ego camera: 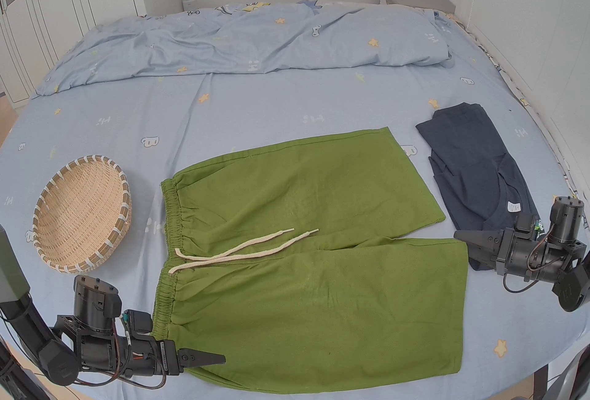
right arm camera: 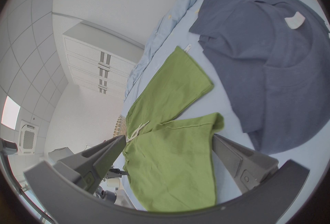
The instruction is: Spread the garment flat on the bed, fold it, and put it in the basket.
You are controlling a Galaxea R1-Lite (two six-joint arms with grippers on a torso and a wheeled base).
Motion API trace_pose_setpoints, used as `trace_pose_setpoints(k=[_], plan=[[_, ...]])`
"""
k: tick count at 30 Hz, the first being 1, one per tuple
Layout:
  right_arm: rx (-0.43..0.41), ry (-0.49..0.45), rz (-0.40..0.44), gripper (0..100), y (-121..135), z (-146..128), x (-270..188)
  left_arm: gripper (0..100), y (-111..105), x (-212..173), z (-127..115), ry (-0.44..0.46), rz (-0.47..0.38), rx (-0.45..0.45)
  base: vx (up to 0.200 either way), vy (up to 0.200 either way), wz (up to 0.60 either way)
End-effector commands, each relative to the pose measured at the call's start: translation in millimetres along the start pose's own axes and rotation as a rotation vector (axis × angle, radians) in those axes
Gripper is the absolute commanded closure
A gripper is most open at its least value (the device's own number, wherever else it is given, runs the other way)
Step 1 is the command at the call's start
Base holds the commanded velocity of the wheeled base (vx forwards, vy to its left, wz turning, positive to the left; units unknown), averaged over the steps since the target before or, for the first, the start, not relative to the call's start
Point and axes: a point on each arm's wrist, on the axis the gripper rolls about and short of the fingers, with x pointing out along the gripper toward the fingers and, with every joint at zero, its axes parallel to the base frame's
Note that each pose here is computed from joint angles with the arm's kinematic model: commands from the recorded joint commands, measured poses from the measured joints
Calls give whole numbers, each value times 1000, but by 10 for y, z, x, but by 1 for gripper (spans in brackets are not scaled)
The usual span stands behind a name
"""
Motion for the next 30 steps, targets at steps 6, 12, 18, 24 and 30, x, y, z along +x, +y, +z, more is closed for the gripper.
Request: trace_pose_setpoints(k=[6,12,18,24,30], plan=[[12,-119,-69,0,-120,158,-277,0,39,8,-65,36,19,-33,0,0,0],[-39,-41,23,0,178,24,-161,0,-33,-78,-42,-10,-14,-18,0,0,0],[-32,116,76,0,316,-235,53,0,-131,-229,-2,-103,-56,-21,0,0,0],[-17,187,25,0,230,-481,-67,0,-27,-553,137,-314,-52,-65,0,0,0],[10,230,-13,0,181,-650,-154,0,216,-646,215,-384,57,-41,0,0,0]])
